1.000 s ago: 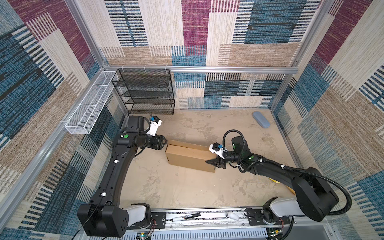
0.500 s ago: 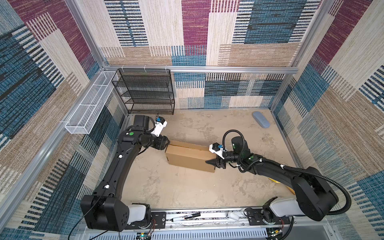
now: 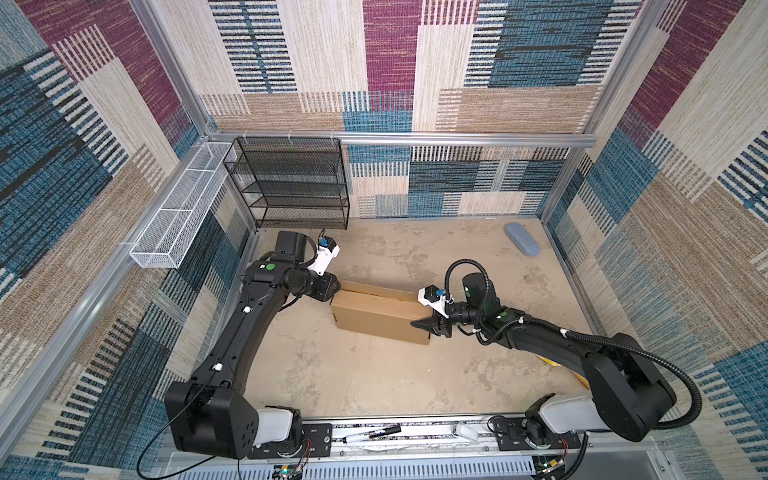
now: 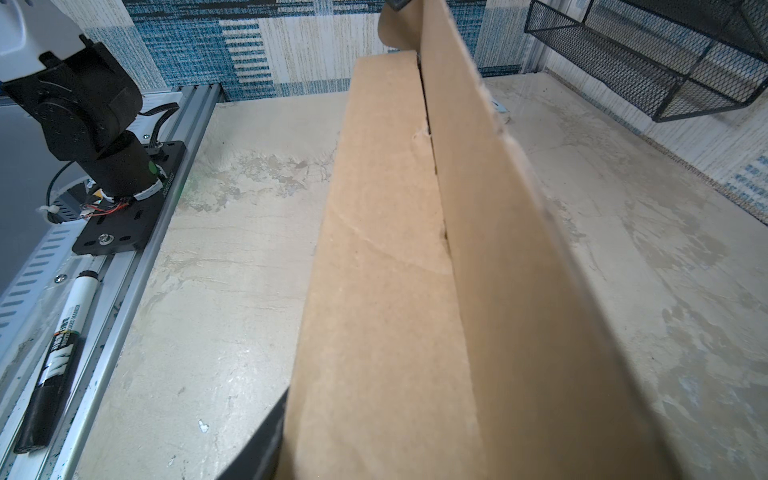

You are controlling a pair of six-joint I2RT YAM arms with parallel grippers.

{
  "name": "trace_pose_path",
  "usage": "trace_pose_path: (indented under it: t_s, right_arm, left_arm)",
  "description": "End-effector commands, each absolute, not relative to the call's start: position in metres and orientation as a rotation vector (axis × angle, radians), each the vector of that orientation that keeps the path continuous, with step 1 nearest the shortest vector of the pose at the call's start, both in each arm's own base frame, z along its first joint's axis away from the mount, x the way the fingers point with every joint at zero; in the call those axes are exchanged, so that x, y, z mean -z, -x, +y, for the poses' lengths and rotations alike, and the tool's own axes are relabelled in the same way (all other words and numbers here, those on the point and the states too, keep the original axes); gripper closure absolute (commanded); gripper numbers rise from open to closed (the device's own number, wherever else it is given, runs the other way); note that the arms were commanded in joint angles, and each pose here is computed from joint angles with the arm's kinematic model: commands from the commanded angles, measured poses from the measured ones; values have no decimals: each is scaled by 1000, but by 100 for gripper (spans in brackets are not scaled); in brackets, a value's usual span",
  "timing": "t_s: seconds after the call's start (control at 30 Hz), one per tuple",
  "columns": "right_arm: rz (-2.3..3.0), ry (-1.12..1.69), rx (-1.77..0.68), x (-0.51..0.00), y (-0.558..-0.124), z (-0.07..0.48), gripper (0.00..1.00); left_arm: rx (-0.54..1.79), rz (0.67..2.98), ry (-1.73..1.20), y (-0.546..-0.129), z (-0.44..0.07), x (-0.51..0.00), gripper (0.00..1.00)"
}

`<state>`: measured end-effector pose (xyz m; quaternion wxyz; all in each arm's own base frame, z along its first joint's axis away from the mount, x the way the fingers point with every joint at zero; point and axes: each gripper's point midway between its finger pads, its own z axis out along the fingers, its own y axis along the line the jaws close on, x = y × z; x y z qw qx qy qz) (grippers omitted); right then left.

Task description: Fold the paper box

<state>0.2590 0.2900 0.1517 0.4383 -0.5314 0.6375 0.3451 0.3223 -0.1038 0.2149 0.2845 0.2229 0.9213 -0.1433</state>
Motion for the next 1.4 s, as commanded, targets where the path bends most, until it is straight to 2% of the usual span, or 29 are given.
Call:
trace_pose_path:
  t_s: [0.0,0.47,0.7,0.93,1.37]
  right_arm:
    - [1605,1309,-840,-151,-264,290,56]
    - [1615,1307,-831,-149,-265,289,57]
    - [1622,1307,-827,-148,-266,289,57]
    - [1626,1305,-820,-146,-268,288,58]
    - [1631,1304,-821,-146,-268,289,59]
  left_arm:
    - [373,2470,-560,-319,-101,-216,67]
    - [365,2484,-521,-315,-103,-216,87]
    - [399,2481,-502,-313,-108,-219,87]
    - [423,2495,-479,-311,-112,-217,82]
    - [340,2537,-452,-306,-102,-206,77]
